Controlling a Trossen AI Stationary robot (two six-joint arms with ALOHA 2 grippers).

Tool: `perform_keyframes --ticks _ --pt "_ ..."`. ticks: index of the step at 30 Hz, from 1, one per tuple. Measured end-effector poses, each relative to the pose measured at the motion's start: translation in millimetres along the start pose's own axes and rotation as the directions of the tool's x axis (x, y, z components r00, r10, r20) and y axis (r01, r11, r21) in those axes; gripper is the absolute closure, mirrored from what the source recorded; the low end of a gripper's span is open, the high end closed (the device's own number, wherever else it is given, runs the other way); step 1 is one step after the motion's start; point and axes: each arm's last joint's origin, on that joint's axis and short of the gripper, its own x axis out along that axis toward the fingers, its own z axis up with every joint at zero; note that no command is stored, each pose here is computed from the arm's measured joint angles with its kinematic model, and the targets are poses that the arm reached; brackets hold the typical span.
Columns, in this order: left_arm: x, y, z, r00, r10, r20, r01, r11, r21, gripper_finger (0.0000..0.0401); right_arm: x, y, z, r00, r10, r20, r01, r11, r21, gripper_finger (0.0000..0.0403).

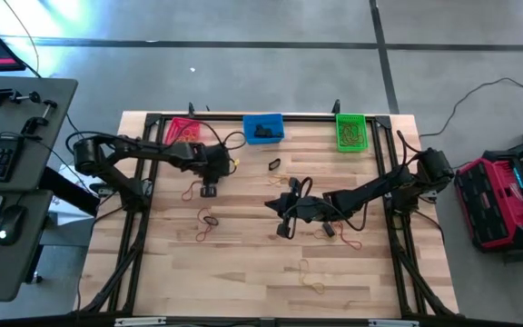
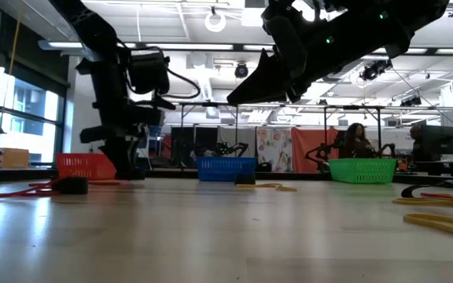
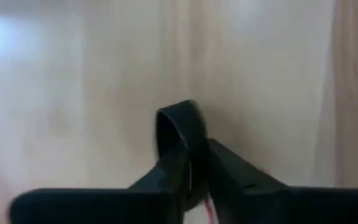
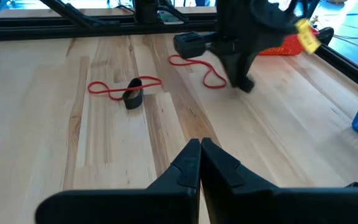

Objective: Sort rubber bands into baskets
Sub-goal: Put the black rubber band into the blue bin

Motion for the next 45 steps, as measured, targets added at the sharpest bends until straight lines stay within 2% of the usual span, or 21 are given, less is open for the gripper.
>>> perform_keyframes --ticks 4,9,13,17,22,28,34,38,45 --pt "-7 6 11 0.998 0.051 0.035 -0.049 0.998 -0.033 0.0397 0 0 0 1.000 0.000 0.000 0.000 1.000 0.001 0.0403" --pt "-18 21 29 0.983 0.104 0.148 -0.089 0.991 -0.103 0.0398 0 0 0 1.000 0.000 0.000 0.000 1.000 0.003 0.0403" --pt "-29 38 45 0.945 0.171 0.278 -0.130 0.979 -0.160 0.0400 0 0 0 1.000 0.000 0.000 0.000 1.000 0.003 0.0403" --pt "-41 63 58 0.912 0.170 0.374 -0.083 0.968 -0.237 0.0400 0 0 0 1.000 0.001 0.000 -0.001 1.000 0.004 0.0403" --pt "-53 96 79 0.882 0.153 0.446 -0.038 0.966 -0.257 0.0400 0 0 0 1.000 0.001 0.000 -0.001 1.000 0.005 0.0403" --pt "-35 120 97 0.915 0.108 0.388 -0.017 0.973 -0.231 0.0401 0 0 0 1.000 0.001 -0.004 -0.001 1.000 0.006 0.0403" --pt "-14 131 103 0.934 0.097 0.343 -0.022 0.976 -0.215 0.0400 0 0 -1 1.000 0.001 -0.005 -0.001 1.000 0.006 0.0403" --pt "-15 132 107 0.932 0.111 0.345 -0.039 0.977 -0.210 0.0387 0 0 -1 1.000 0.001 -0.007 -0.001 1.000 0.006 0.0403" --pt "-30 122 114 0.926 0.139 0.351 -0.104 0.988 -0.117 0.0339 0 0 -2 1.000 0.003 -0.021 -0.002 1.000 0.008 0.0403"
